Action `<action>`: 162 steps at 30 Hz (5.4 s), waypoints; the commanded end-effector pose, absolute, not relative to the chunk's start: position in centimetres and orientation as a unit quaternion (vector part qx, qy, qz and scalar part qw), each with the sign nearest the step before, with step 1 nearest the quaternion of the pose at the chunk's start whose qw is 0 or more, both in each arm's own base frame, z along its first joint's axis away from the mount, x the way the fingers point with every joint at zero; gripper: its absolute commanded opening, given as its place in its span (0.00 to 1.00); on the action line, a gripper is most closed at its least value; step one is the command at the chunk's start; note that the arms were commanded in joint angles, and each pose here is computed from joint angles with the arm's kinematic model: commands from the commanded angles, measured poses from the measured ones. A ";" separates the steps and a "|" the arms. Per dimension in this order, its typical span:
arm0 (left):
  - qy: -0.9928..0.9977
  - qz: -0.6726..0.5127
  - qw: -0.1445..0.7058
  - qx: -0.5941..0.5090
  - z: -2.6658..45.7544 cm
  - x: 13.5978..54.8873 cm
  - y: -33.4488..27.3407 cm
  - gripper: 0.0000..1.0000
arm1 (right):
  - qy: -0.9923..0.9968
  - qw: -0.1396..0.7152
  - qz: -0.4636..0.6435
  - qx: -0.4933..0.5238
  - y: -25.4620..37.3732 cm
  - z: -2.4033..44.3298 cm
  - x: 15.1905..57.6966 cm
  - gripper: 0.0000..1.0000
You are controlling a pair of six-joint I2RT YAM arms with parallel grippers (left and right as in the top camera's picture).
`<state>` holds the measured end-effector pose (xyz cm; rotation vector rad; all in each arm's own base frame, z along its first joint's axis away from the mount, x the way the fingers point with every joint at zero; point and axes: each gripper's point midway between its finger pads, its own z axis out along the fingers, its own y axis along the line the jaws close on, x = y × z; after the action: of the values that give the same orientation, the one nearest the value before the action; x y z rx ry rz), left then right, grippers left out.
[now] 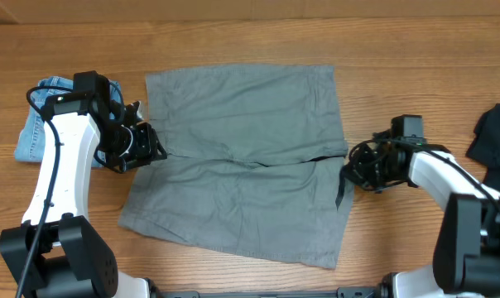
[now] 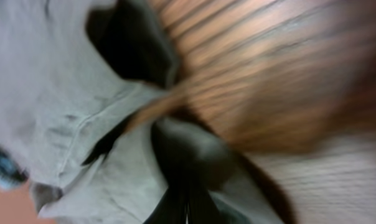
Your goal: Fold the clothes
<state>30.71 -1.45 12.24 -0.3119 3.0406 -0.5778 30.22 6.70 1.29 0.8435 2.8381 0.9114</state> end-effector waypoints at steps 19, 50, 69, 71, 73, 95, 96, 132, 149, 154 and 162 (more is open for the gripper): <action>0.986 -0.141 0.023 -0.089 12.8 30.3 -0.1 0.52 | 0.832 0.122 0.439 0.316 0.9 9.6 32.0 0.04; 0.979 -0.079 0.173 0.068 4.8 38.4 -0.3 0.04 | 0.899 0.162 0.346 0.213 4.9 16.2 22.8 0.28; 0.965 -0.097 0.197 -0.143 -8.1 47.5 5.8 0.04 | 0.920 0.149 0.295 0.212 5.3 14.6 23.5 0.28; 0.963 -0.109 0.208 -0.131 -6.9 48.5 5.8 0.04 | 0.927 0.141 0.273 0.215 5.3 14.0 23.4 0.31; 0.965 -0.104 0.211 -0.113 -5.5 49.1 5.9 0.05 | 0.934 0.126 0.257 0.214 5.6 13.2 23.2 0.33; 0.963 -0.083 0.244 -0.077 18.7 44.5 5.1 0.44 | 0.954 -0.196 0.156 0.164 10.3 2.9 16.2 0.41; 0.964 -0.083 0.242 -0.077 19.6 43.7 5.0 0.43 | 0.955 -0.191 0.158 0.163 10.3 3.0 16.4 0.40; 0.977 -0.038 0.012 -0.209 13.1 27.4 5.6 0.60 | 0.899 -0.257 0.300 0.188 17.8 3.5 10.8 0.58; 0.977 -0.038 0.016 -0.209 13.1 27.6 5.7 0.60 | 0.885 -0.250 0.263 0.292 17.4 1.0 11.8 0.39; 0.978 -0.038 0.018 -0.206 13.1 27.6 5.7 0.61 | 0.897 -0.233 0.281 0.249 17.5 1.2 12.5 0.45; 0.978 -0.039 0.018 -0.203 13.1 27.6 5.7 0.60 | 0.902 -0.251 0.242 0.255 16.4 1.0 11.1 0.57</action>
<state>27.69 5.47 12.99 -0.6233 3.0441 -0.1299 10.70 16.56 1.01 0.9703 3.4080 0.9449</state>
